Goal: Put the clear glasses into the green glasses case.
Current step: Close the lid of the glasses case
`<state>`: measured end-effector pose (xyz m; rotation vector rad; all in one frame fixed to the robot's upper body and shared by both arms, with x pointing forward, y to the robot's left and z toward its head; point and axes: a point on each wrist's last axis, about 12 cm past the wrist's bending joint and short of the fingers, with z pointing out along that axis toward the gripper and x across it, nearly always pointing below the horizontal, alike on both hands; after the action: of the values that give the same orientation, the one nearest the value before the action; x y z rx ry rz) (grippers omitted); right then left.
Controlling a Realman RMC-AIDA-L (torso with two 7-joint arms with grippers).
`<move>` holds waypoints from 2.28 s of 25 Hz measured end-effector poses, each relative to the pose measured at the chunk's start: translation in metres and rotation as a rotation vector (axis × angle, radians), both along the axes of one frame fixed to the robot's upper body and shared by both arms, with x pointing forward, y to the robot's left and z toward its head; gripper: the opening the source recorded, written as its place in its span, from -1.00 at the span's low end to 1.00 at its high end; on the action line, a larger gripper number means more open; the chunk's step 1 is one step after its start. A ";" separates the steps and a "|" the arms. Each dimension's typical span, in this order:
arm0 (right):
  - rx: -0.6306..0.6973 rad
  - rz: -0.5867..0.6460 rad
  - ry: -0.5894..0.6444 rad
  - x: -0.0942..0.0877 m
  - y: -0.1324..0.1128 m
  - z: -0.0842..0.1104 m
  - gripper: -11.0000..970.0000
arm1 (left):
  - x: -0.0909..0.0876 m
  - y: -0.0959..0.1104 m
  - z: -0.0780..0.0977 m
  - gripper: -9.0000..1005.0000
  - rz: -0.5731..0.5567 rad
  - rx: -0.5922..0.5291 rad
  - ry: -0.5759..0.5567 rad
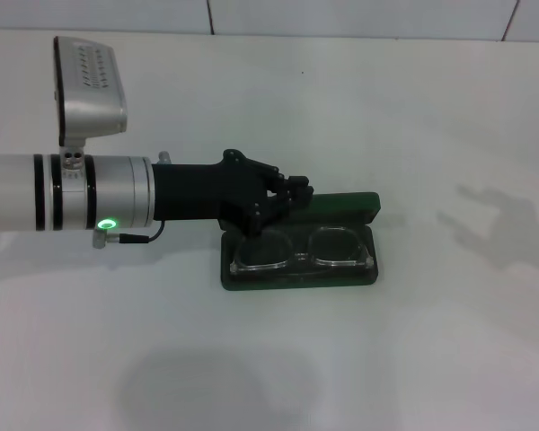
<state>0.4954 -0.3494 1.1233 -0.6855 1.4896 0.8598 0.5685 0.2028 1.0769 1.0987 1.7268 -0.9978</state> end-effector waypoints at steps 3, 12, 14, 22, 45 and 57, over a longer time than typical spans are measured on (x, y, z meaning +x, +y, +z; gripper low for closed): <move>0.005 0.007 0.005 -0.003 0.000 -0.002 0.17 | 0.000 0.000 0.000 -0.81 -0.002 0.007 -0.001; 0.023 0.011 0.019 -0.007 0.000 -0.007 0.19 | 0.002 -0.001 -0.001 -0.80 0.010 0.011 -0.013; 0.022 0.013 0.021 -0.008 0.001 -0.008 0.20 | 0.003 -0.002 0.000 -0.81 0.011 0.013 -0.016; 0.021 0.009 0.023 -0.010 -0.001 -0.009 0.22 | 0.004 -0.004 0.001 -0.80 0.002 0.012 -0.019; 0.038 0.005 0.010 -0.014 0.000 -0.013 0.26 | 0.002 -0.001 -0.005 -0.68 0.029 0.027 -0.004; 0.034 0.005 0.003 -0.014 -0.001 -0.013 0.29 | -0.004 -0.006 -0.012 -0.67 -0.005 0.050 0.028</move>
<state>0.4819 -0.3499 1.1102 -0.6632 1.4729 0.8886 0.5647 0.1972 1.0651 1.1255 1.7809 -0.9820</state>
